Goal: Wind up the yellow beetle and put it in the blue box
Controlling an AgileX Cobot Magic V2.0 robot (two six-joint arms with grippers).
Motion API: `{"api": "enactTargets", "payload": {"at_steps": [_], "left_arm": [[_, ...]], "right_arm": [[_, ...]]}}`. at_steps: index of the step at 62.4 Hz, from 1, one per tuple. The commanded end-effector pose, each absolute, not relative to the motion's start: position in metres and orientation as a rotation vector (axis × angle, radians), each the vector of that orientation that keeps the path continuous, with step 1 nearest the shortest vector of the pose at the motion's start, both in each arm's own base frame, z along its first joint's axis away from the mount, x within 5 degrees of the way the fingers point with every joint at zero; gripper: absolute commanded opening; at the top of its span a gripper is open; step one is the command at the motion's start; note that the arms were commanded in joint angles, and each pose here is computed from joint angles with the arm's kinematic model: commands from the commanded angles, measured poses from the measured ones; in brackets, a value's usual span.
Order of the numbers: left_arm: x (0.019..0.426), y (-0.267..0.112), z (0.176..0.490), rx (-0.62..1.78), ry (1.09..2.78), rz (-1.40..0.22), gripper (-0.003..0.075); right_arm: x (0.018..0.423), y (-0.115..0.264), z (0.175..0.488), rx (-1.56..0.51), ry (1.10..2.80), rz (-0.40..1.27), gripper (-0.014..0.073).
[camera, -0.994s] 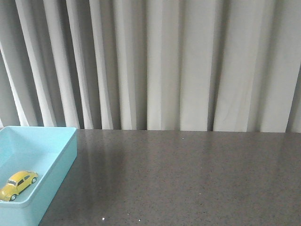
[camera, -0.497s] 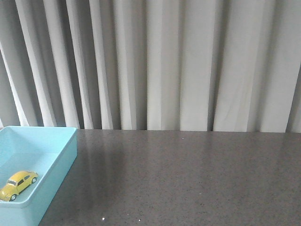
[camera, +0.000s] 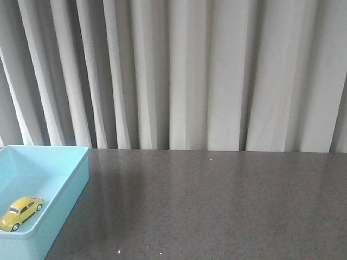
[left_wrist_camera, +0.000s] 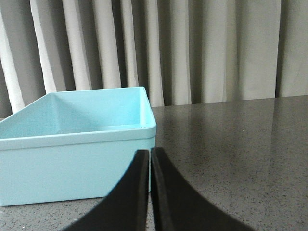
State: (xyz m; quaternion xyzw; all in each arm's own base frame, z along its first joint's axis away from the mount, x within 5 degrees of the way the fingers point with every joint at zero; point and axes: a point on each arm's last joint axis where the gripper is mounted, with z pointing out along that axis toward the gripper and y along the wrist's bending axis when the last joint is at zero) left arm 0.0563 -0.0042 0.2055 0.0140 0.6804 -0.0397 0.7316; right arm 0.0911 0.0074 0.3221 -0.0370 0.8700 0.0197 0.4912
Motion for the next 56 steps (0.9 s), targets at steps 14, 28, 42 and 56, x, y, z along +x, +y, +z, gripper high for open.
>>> {"api": "enactTargets", "payload": {"at_steps": [14, 28, 42, 56], "left_arm": [[0.054, -0.004, 0.215, 0.027, 1.411, -0.103, -0.0005], [0.054, -0.004, 0.215, 0.027, 1.411, -0.103, -0.0005], [0.054, -0.004, 0.215, 0.027, 1.411, -0.103, -0.0005], [0.054, -0.004, 0.215, 0.027, 1.411, -0.103, -0.0005]], "right_arm": [[0.059, -0.003, 0.293, 0.040, 1.721, -0.039, 0.0495], [0.048, -0.002, 0.254, 0.054, 1.618, -0.014, 0.0213], [0.051, -0.002, 0.223, 0.045, 1.529, -0.034, 0.0027], [0.055, -0.003, 0.212, 0.048, 1.409, -0.037, -0.0001]]}}
